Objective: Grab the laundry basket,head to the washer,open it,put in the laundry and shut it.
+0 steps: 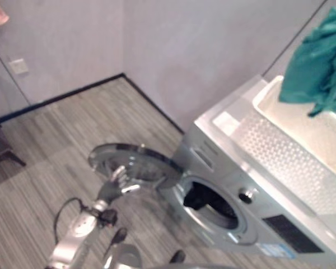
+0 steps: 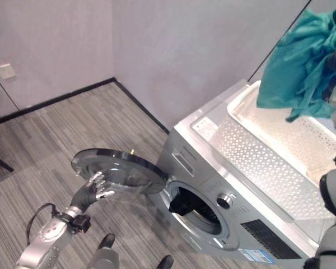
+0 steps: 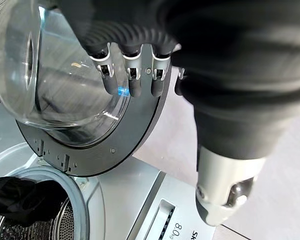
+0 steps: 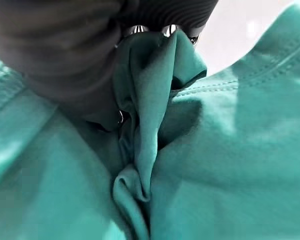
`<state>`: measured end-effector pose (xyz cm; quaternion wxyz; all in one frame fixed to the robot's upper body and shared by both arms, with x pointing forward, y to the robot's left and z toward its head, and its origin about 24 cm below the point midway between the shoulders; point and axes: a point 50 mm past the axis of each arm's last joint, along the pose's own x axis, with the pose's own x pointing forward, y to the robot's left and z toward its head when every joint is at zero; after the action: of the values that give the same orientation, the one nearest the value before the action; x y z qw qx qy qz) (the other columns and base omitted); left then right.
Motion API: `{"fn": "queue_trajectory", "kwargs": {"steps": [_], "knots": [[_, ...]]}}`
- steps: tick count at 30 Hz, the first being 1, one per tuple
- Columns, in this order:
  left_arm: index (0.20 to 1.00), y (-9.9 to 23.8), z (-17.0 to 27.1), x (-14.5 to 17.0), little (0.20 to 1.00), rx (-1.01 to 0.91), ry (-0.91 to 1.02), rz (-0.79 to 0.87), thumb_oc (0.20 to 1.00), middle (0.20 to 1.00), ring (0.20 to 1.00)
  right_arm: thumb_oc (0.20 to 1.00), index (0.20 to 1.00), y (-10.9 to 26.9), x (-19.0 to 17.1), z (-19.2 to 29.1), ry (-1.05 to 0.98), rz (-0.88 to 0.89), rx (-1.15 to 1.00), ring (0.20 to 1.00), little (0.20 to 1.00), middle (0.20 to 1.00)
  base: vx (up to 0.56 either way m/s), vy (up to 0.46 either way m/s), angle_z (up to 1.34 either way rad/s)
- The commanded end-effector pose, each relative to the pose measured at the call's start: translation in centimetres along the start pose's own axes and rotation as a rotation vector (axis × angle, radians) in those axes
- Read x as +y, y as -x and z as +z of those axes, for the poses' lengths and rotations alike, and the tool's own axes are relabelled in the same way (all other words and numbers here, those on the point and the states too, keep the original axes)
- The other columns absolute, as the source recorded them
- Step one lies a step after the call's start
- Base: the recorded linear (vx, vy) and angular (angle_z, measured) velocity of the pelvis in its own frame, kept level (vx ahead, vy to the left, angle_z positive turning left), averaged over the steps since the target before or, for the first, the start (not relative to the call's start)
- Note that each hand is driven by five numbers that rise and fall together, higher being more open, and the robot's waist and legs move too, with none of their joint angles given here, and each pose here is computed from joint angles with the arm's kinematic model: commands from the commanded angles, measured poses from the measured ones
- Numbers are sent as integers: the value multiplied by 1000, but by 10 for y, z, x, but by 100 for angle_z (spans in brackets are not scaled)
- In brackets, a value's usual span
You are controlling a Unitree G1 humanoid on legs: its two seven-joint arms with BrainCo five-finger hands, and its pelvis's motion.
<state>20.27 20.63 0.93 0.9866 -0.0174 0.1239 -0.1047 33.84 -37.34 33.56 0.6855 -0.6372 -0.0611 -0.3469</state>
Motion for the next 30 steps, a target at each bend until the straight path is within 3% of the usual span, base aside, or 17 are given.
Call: {"fn": "queue_trajectory", "kwargs": {"steps": [1, 8, 20, 30], "knots": [[1000, -6, 25, -6, 1000, -130, -69, -52, 1000, 1000, 1000, 200, 200, -12, -85, -11, 87, -320, 42, 200, 200, 200, 16, 8, -3], [1000, -8, 28, -5, 1000, -139, -84, -54, 1000, 1000, 1000, 200, 200, -16, -115, 0, 195, -433, 26, 200, 200, 200, 0, 3, -1], [1000, -23, 64, -17, 1000, -305, -164, -88, 1000, 1000, 1000, 200, 200, -16, -131, 20, 104, -546, -30, 200, 200, 200, -2, 27, -2], [1000, -29, 67, -30, 1000, -341, -132, -113, 1000, 1000, 1000, 200, 200, -4, -146, 28, 54, -701, -109, 200, 200, 200, -23, 84, -7]]}}
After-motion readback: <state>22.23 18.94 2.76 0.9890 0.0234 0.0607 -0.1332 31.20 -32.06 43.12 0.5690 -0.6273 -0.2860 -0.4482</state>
